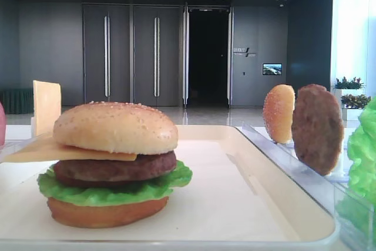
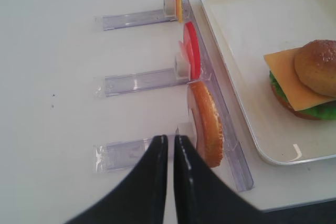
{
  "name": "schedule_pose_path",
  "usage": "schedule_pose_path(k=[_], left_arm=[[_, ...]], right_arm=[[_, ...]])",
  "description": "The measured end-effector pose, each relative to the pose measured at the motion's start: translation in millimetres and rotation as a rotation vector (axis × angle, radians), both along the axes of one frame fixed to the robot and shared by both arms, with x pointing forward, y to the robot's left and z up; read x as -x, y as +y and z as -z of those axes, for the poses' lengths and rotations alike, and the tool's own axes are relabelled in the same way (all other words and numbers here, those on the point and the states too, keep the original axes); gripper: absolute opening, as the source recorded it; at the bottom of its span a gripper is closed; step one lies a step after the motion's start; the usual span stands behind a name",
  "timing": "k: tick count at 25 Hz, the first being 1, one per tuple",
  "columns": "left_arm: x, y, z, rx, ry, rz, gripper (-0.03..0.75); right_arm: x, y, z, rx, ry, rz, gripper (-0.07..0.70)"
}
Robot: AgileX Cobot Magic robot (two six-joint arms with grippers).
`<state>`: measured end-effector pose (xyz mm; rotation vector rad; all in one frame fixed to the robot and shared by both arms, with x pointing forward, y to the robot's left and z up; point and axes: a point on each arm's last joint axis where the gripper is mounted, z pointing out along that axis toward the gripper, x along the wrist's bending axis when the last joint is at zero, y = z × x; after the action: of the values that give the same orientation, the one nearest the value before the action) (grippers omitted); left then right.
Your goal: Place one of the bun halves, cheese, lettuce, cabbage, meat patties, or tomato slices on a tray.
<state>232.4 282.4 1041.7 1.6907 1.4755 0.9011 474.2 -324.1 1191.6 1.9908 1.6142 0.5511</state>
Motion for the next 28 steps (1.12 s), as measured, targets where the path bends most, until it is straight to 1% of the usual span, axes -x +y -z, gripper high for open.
schedule_pose_path(k=[2,5,7,8,9,11,14,16,21,24,28], left_arm=[[0.0,0.0,0.0,0.0,0.0,0.0,0.301],[0.0,0.0,0.0,0.0,0.0,0.0,0.301],[0.0,0.0,0.0,0.0,0.0,0.0,0.301],[0.0,0.0,0.0,0.0,0.0,0.0,0.301],[0.0,0.0,0.0,0.0,0.0,0.0,0.301],[0.0,0.0,0.0,0.0,0.0,0.0,0.301],[0.0,0.0,0.0,0.0,0.0,0.0,0.301],[0.0,0.0,0.0,0.0,0.0,0.0,0.301],[0.0,0.0,0.0,0.0,0.0,0.0,0.301],[0.0,0.0,0.0,0.0,0.0,0.0,0.301],[-0.1,0.0,-0.1,0.0,-0.001,0.0,0.301]], right_arm=[[27.1,2.1,-7.3,0.006,-0.069,-0.002,0.555],[66.6,5.0,-11.9,0.013,-0.157,-0.005,0.555],[92.4,7.0,-9.7,0.017,-0.202,-0.006,0.555],[110.7,8.3,-11.0,0.02,-0.245,-0.006,0.555],[122.1,9.2,-7.4,0.021,-0.262,-0.006,0.555],[139.9,10.5,2.0,0.023,-0.282,-0.007,0.555],[162.9,12.3,22.6,0.022,-0.29,-0.007,0.555],[177.5,13.4,34.4,0.024,-0.314,-0.008,0.555],[204.3,15.4,68.0,0.03,-0.344,-0.012,0.555],[219.1,16.5,84.7,0.038,-0.367,-0.019,0.555],[237.0,17.9,101.9,0.041,-0.399,-0.02,0.555]])
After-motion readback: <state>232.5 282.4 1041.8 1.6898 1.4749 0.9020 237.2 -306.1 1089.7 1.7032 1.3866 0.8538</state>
